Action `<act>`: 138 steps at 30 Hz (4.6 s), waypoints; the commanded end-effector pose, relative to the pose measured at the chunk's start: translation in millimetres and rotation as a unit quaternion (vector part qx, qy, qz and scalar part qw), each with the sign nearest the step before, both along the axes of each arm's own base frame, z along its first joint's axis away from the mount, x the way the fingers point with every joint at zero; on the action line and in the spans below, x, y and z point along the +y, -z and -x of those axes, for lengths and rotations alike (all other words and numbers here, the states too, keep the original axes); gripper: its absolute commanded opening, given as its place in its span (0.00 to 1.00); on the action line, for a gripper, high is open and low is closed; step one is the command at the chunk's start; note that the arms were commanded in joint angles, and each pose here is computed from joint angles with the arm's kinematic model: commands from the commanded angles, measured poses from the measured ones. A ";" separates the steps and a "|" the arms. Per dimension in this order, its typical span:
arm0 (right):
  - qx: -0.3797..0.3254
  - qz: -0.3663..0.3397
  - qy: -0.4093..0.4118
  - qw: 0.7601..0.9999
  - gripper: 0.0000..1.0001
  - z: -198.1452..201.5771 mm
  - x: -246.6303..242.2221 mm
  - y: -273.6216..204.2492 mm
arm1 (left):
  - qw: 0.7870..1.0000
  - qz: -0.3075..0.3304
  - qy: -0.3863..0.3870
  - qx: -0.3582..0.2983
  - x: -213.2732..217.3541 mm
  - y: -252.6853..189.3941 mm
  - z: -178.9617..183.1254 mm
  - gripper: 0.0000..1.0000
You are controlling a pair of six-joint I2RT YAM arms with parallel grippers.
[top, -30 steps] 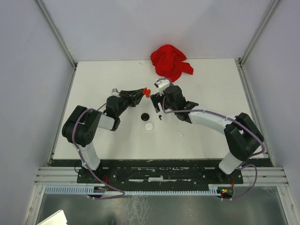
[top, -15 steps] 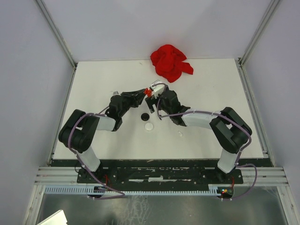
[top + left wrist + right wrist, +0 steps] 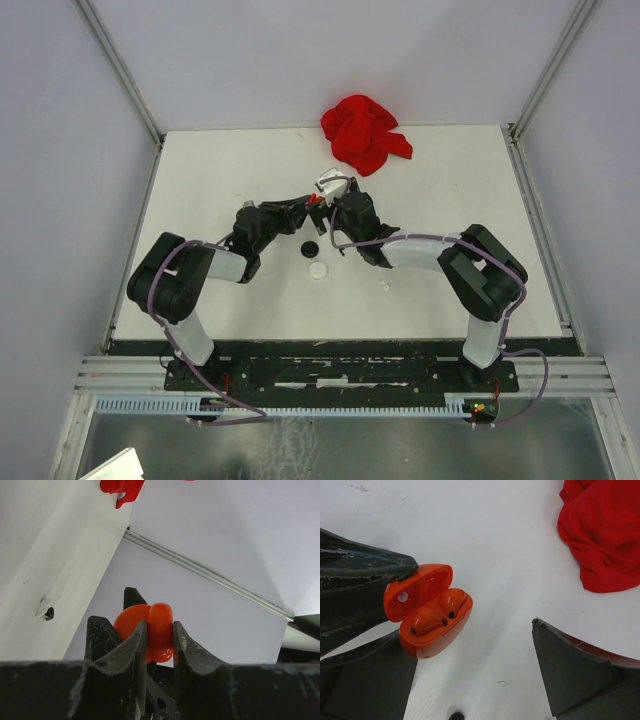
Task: Insert the wireless bluetooth earbuds into the charging case
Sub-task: Close the charging case, then place the charging case at the center of the board, then pick up the charging case at the center of the board.
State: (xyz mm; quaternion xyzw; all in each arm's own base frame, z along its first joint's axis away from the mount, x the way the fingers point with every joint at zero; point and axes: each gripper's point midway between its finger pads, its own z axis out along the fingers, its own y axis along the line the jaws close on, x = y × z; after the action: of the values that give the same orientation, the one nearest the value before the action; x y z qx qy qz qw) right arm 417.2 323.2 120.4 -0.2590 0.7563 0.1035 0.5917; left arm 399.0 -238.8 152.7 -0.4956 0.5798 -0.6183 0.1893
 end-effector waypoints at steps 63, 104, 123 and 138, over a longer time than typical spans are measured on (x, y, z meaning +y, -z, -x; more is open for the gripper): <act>0.322 0.057 -0.126 0.937 0.91 88.4 55.8 64.7 | 0.939 -0.335 0.075 -0.014 47.6 100.0 -59.8 0.42; 0.289 0.055 -0.164 0.942 0.90 108.2 117.3 47.0 | 0.916 -0.391 -0.072 -0.060 156.3 -11.5 -6.6 0.47; 0.259 0.134 -0.144 0.945 0.89 67.5 76.8 44.0 | 0.930 -0.353 -0.018 -0.104 136.1 -15.1 -2.9 0.45; 0.278 0.154 -0.193 0.928 0.88 62.6 83.8 63.6 | 0.934 -0.339 0.004 -0.110 128.8 -12.3 -2.1 0.45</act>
State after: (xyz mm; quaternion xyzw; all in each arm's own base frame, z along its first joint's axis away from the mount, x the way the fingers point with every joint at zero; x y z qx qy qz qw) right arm 351.1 395.0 47.0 -0.4328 0.8463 0.1532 0.2701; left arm 397.7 -107.8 155.0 -0.3557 0.7369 -0.4219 0.3906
